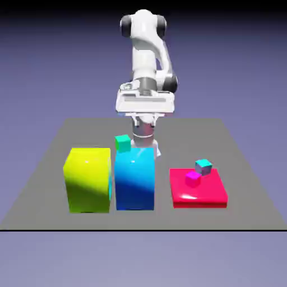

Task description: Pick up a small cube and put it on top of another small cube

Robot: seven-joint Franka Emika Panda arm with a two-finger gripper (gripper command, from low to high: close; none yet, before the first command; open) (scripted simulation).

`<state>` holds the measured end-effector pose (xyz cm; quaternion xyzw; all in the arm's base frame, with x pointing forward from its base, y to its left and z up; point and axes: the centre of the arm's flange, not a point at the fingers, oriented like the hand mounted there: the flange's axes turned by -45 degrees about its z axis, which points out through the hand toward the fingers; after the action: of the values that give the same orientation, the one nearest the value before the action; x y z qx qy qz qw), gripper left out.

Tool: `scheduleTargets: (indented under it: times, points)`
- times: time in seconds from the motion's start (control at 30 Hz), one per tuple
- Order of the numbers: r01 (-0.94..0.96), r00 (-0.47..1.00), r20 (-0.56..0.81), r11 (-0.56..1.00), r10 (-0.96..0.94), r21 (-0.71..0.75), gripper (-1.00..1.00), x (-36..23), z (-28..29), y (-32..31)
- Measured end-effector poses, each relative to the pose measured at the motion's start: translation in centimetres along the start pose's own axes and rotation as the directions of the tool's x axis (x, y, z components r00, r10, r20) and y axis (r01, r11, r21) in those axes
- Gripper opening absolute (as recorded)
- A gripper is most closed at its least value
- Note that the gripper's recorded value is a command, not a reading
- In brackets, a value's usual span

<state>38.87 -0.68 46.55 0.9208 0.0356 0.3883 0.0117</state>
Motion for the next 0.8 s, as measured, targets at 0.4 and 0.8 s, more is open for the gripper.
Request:
scheduleTargets:
  times: [0.4,0.8]
  points:
    - [0.197,0.980,0.013,0.980,-0.197,0.014,0.00,0.5,-5.1,12.6]
    - [0.358,0.931,0.028,0.925,-0.364,0.127,0.00,-5.9,-6.9,25.0]
